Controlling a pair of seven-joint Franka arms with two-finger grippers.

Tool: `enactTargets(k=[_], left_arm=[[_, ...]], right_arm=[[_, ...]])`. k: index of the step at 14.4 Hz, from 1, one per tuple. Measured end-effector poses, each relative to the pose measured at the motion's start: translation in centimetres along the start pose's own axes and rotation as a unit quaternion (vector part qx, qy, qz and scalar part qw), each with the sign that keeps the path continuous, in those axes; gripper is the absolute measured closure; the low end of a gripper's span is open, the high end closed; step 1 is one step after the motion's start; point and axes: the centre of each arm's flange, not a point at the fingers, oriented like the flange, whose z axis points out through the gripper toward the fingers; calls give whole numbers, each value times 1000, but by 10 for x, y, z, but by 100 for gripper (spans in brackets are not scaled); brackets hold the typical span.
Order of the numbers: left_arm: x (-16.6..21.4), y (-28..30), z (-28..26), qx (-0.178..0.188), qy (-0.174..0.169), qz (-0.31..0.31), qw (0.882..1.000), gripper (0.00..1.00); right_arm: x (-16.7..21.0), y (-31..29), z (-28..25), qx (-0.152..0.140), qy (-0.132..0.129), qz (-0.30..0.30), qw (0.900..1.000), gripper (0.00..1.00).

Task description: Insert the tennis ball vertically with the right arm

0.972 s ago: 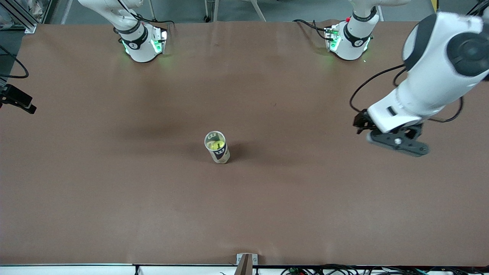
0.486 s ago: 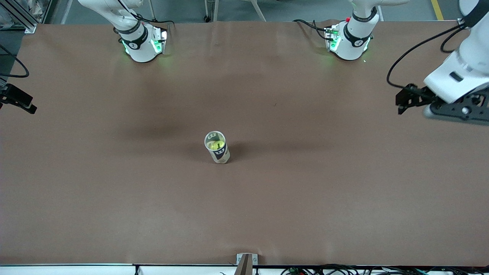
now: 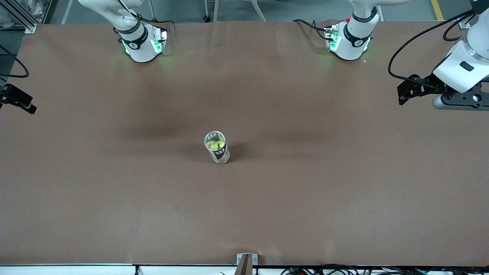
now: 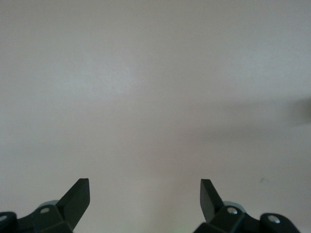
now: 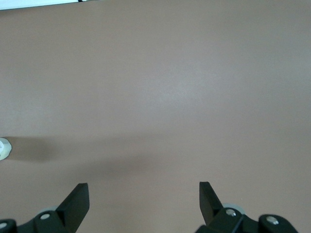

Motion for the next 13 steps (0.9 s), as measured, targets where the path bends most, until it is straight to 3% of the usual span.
enactTargets(k=[13], left_arm=[[-7,4,5,-5,-15,-11,1000,0]], right_arm=[[1,2,-2,0,3,1,1000,0]])
